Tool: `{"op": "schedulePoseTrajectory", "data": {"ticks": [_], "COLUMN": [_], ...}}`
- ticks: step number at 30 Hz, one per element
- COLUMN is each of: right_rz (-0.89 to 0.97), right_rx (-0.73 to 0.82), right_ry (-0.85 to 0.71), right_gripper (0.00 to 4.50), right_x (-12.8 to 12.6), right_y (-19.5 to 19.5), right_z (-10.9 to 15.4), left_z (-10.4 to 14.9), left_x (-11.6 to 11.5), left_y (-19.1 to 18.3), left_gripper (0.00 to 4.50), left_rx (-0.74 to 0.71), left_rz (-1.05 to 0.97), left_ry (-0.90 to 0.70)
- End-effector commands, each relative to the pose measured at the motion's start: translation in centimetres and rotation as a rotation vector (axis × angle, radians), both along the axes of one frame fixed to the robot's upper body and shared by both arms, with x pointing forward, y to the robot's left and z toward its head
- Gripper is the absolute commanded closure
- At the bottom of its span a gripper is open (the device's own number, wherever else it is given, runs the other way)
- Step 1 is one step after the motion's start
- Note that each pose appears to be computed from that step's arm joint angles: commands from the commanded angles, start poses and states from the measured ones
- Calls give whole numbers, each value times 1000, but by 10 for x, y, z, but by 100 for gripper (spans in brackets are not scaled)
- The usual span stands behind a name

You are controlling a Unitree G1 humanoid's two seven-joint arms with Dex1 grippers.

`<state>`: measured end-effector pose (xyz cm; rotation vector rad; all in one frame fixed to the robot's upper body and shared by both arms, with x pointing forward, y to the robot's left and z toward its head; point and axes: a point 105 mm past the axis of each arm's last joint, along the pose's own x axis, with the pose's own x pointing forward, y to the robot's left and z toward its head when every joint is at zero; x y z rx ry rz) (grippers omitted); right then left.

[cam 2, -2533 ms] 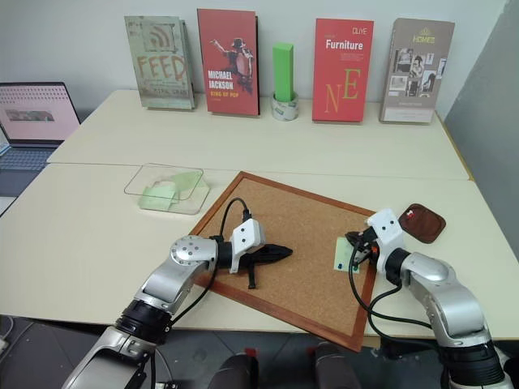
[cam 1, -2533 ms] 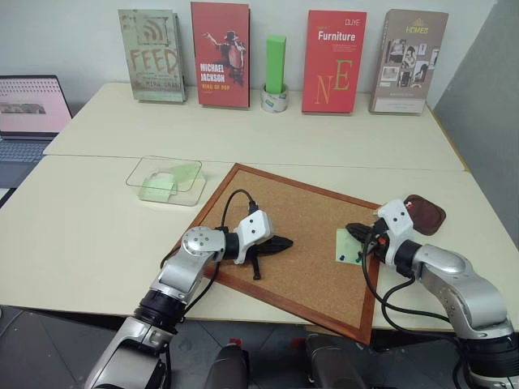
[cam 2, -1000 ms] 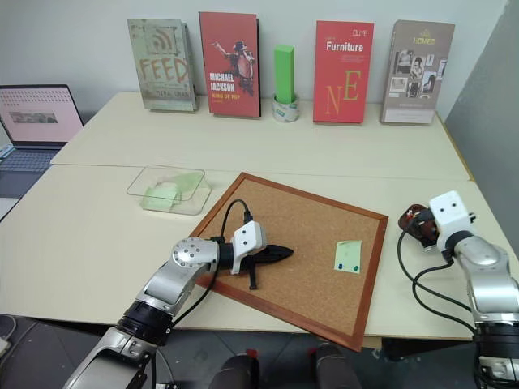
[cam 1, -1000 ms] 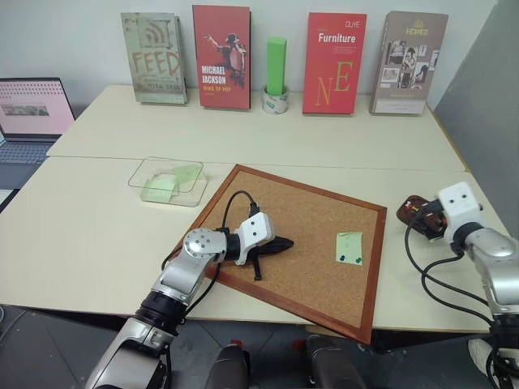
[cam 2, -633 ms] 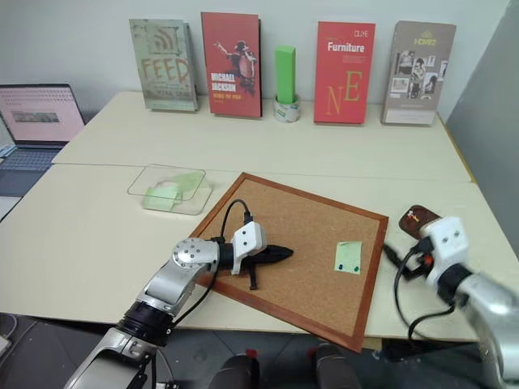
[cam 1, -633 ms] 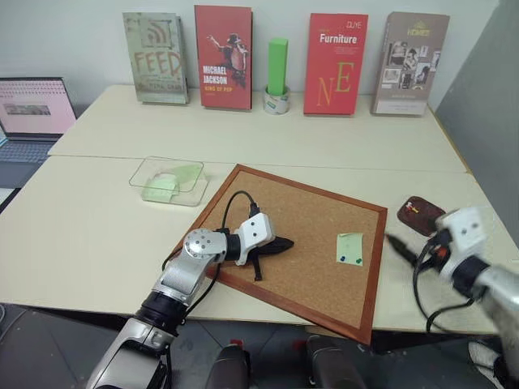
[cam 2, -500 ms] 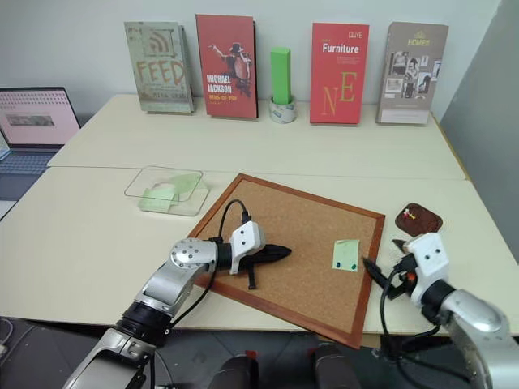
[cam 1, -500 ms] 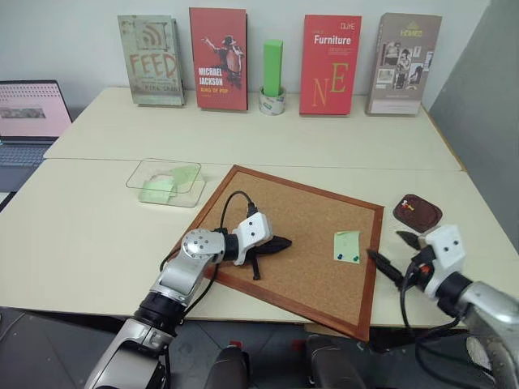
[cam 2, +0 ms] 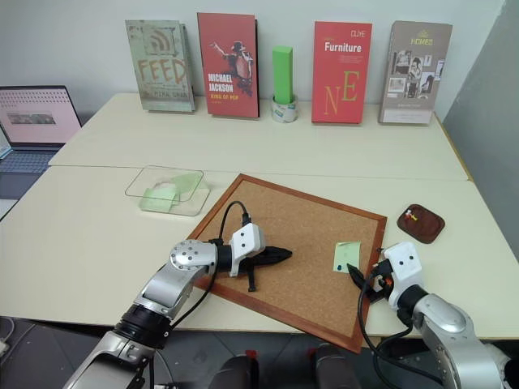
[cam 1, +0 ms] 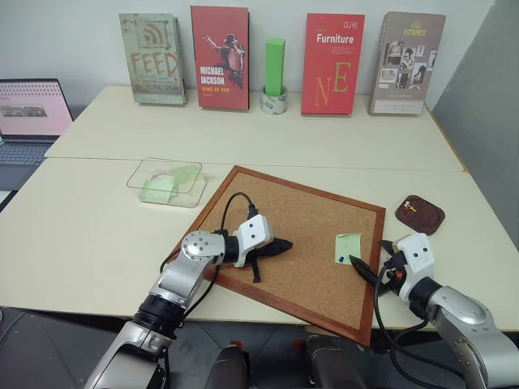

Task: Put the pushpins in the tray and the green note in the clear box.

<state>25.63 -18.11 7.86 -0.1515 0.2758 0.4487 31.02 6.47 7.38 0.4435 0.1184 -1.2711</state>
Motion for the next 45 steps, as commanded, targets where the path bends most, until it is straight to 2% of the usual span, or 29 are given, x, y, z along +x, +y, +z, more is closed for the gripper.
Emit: {"op": "schedulePoseTrajectory", "data": {"ticks": [1, 3, 9, 13, 18, 30, 39, 42, 45], "right_rz": [14, 15, 28, 34, 39, -41, -61, -119, -210], "right_rx": [-24, -27, -37, -30, -6, 93, 180, 211, 175], "right_ry": [-8, -4, 7, -1, -33, -182, -222, -265, -330], "right_gripper": [101, 155, 264, 359, 445, 445, 445, 445, 445], "right_x": [-5, -6, -12, -13, -17, -18, -23, -17, -2], "right_y": [0, -1, 1, 2, 4, -1, 3, -5, -24], "right_z": [0, -2, -6, -4, 4, 33, 43, 53, 66], "left_z": [-17, -17, -16, -16, -16, -18, -18, -18, -19], "left_x": [-2, -1, -1, 0, 0, -1, -1, -1, 0], "left_y": [10, 10, 9, 8, 9, 8, 8, 7, 7], "left_gripper": [450, 450, 450, 450, 450, 450, 450, 450, 450], "left_rx": [52, 52, 51, 52, 55, 59, 63, 63, 63], "left_rz": [36, 37, 35, 34, 33, 23, 17, 17, 17], "left_ry": [52, 52, 51, 49, 47, 52, 52, 51, 50]}}
